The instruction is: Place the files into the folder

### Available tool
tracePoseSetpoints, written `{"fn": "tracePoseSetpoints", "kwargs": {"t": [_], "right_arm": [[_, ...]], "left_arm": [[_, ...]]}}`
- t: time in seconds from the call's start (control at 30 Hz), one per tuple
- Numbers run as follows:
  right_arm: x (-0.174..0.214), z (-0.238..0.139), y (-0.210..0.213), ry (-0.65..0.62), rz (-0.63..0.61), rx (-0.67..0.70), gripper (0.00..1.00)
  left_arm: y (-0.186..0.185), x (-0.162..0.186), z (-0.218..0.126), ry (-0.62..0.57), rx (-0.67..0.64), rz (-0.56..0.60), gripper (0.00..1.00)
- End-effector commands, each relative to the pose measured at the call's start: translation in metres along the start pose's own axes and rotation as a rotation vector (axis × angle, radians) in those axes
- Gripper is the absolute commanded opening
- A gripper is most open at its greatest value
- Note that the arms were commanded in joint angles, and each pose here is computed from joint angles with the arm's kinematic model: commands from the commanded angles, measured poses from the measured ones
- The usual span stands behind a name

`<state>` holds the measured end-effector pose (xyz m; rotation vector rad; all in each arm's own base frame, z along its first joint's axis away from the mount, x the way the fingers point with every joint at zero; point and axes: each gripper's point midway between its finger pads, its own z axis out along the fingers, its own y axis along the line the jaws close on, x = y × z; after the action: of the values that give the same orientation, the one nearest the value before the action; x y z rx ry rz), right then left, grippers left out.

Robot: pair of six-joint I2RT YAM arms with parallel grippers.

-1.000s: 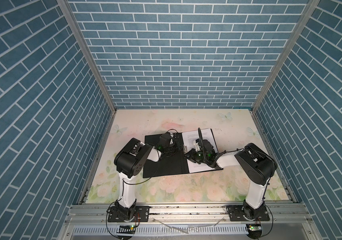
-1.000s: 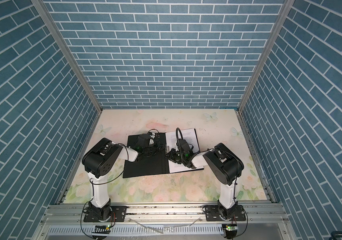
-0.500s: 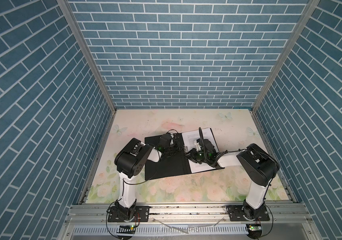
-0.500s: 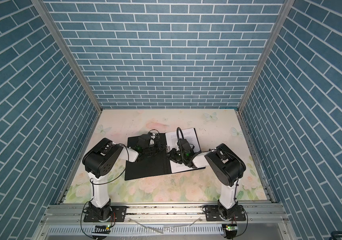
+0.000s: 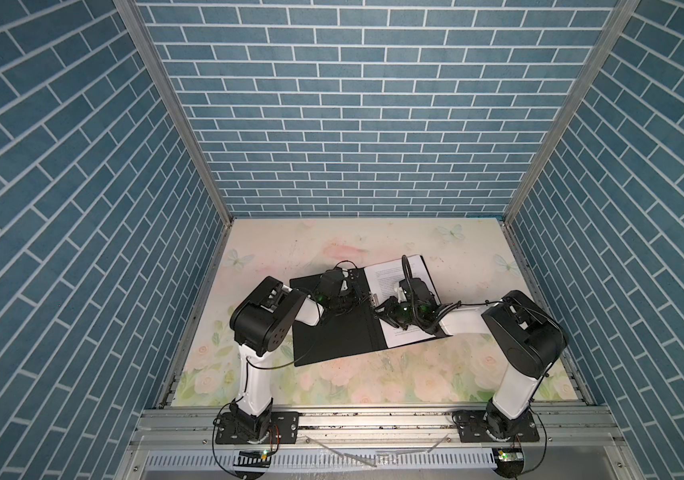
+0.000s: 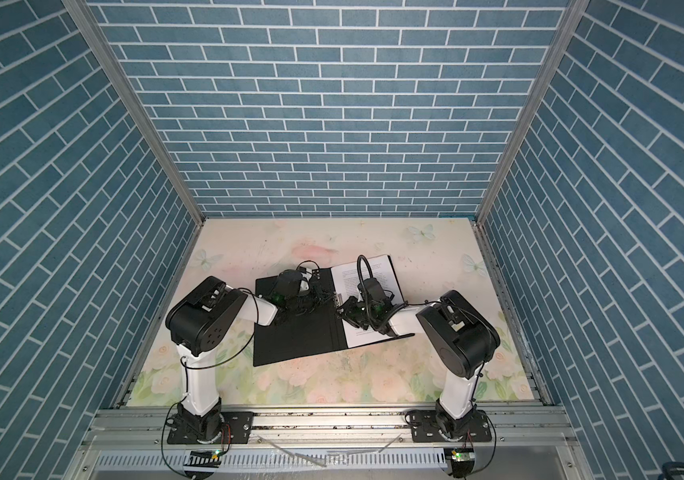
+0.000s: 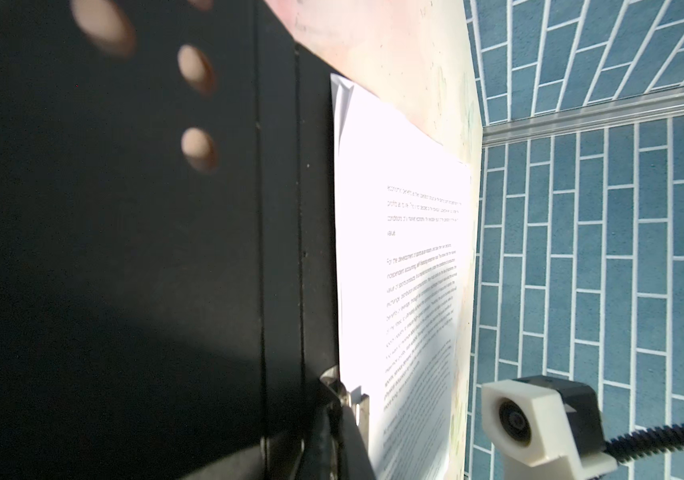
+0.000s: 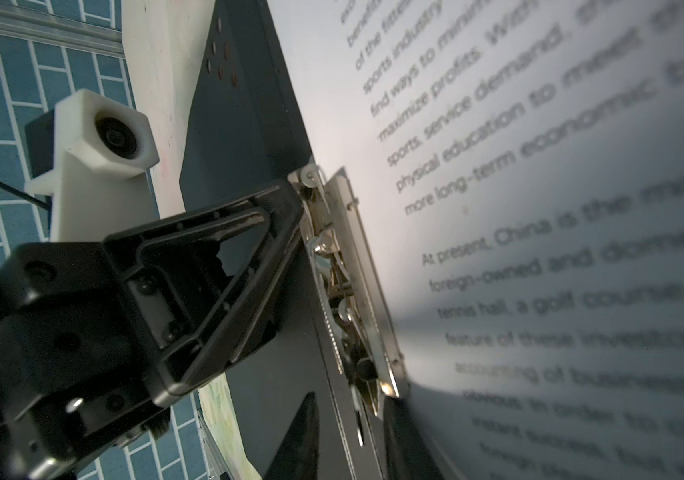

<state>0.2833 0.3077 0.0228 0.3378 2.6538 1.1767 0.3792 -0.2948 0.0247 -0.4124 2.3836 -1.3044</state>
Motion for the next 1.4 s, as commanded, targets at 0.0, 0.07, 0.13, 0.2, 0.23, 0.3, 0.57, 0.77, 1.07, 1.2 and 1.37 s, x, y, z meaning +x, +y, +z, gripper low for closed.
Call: {"fn": "tracePoseSetpoints", "kwargs": {"t": [0.0, 0.07, 0.13, 0.2, 0.23, 0.3, 0.57, 0.77, 1.07, 1.2, 1.37], "right_arm": [[0.033, -0.022, -0.119, 0.048, 0.180, 0.424, 0.30], [0.029, -0.024, -0.109, 0.037, 0.163, 0.398, 0.30], [0.025, -0.025, -0.100, 0.029, 0.151, 0.375, 0.30], [0.022, -0.027, -0.092, 0.023, 0.138, 0.352, 0.30], [0.020, -0.027, -0.087, 0.020, 0.133, 0.342, 0.30], [0.017, -0.029, -0.078, 0.010, 0.125, 0.319, 0.30], [0.001, -0.047, -0.032, -0.054, 0.016, 0.198, 0.36], [-0.013, -0.071, -0.012, -0.130, -0.112, 0.164, 0.44], [-0.051, -0.119, -0.029, -0.267, -0.260, 0.243, 0.65], [-0.069, -0.142, -0.057, -0.346, -0.299, 0.282, 0.75], [-0.084, -0.155, -0.084, -0.399, -0.310, 0.280, 0.81]], "left_arm": [[0.050, 0.021, -0.001, 0.054, -0.139, -0.041, 0.04], [0.048, 0.020, 0.000, 0.057, -0.132, -0.038, 0.04], [0.045, 0.021, 0.002, 0.065, -0.121, -0.030, 0.05], [0.041, 0.021, 0.004, 0.080, -0.105, -0.020, 0.06], [0.038, 0.022, 0.005, 0.091, -0.096, -0.008, 0.08], [0.035, 0.023, 0.007, 0.113, -0.085, 0.003, 0.09], [0.023, 0.021, 0.006, 0.131, -0.071, 0.045, 0.21], [0.011, 0.017, -0.004, 0.124, -0.088, 0.085, 0.41], [-0.004, 0.011, -0.040, 0.087, -0.145, 0.177, 0.66], [0.005, 0.006, -0.071, 0.062, -0.241, 0.245, 0.82], [0.028, 0.000, -0.117, 0.006, -0.373, 0.274, 1.00]]}}
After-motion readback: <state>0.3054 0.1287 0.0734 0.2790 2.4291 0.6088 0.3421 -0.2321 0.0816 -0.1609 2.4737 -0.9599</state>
